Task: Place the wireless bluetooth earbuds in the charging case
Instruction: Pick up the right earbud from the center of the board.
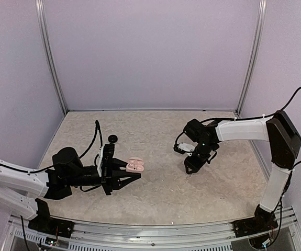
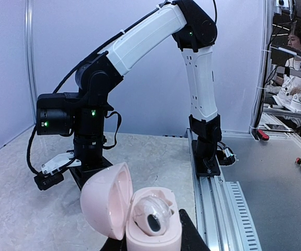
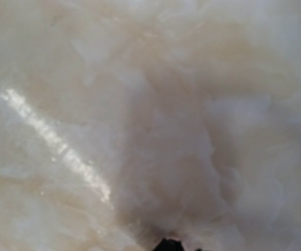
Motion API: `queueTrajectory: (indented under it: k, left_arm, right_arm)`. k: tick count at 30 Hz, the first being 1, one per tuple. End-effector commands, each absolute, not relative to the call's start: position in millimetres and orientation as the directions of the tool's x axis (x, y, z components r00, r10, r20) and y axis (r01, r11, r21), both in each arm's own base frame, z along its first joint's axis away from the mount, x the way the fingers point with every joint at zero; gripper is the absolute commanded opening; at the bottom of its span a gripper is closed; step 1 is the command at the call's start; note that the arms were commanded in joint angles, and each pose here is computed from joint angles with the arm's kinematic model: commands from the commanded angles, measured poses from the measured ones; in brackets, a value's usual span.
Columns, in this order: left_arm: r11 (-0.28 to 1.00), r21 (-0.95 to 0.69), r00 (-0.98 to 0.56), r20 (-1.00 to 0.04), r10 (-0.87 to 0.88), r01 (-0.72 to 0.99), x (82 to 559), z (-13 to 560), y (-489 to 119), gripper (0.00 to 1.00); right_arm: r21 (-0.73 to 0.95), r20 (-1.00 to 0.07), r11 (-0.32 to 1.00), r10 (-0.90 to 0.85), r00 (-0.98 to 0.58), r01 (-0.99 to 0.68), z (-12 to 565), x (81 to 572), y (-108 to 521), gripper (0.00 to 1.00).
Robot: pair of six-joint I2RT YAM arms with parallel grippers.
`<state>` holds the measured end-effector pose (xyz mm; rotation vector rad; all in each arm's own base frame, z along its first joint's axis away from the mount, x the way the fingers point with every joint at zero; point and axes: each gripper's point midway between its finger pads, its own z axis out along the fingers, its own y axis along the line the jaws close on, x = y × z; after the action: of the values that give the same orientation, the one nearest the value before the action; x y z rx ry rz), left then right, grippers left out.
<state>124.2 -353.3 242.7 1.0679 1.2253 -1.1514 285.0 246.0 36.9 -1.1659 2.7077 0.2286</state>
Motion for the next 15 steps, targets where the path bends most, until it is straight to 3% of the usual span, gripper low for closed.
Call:
queueTrajectory:
  k: [1,15]
  left_arm:
    - [0.128,0.014,0.027,-0.995,-0.099,0.992,124,254,-350,0.08]
    - [0.128,0.014,0.026,-0.995,-0.094,0.992,124,252,-350,0.08]
  right_arm:
    - [0.055,-0.179,0.694,-0.701,-0.690,-0.718,26,281,237,0.37]
    - [0.040,-0.142,0.694,-0.709,-0.691,-0.719,10,281,232,0.33]
